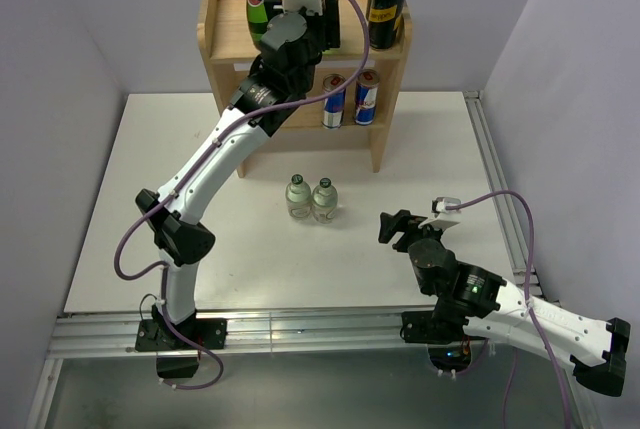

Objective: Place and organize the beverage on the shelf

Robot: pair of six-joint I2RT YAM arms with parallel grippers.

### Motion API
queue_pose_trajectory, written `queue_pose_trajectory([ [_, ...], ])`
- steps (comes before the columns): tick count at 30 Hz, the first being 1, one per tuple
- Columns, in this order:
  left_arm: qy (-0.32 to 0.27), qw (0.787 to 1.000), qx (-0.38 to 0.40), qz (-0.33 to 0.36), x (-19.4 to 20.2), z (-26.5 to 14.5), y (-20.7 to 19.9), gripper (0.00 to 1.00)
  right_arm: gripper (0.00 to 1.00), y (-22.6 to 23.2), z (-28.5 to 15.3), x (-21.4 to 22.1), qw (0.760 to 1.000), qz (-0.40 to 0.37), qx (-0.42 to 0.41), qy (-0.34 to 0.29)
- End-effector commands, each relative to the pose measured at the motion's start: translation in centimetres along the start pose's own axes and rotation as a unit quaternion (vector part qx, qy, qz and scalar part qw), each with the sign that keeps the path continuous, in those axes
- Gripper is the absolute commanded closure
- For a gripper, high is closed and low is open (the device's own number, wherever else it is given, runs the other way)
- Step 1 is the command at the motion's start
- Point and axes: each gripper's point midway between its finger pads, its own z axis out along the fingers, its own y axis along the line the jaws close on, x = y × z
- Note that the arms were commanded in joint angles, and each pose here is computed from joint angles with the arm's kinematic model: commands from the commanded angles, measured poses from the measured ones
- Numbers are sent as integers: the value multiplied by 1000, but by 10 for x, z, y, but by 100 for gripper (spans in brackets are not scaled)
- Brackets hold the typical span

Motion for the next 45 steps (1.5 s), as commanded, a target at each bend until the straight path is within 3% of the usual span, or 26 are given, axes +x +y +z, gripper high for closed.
queue_pose_trajectory([
  [1, -72, 995, 7, -70, -58, -5, 7, 93, 18, 0, 1, -10, 1000, 17, 7, -21],
  [7, -69, 995, 4, -66, -52, -2, 7, 80, 18, 0, 0, -10, 1000, 18, 6, -22],
  [13, -64, 996, 2, -61, -44, 2, 6, 42, 18, 0, 1, -10, 1000, 18, 6, -21],
  [19, -61, 997, 2, -56, -37, 6, 4, 27, 18, 0, 0, -10, 1000, 19, 6, -22],
  [28, -59, 997, -2, -55, -30, 12, 5, 11, 18, 0, 0, -10, 1000, 20, 5, -23],
  [45, -57, 997, -7, -52, -23, 14, 6, 14, 18, 1, 0, -9, 1000, 20, 3, -22],
])
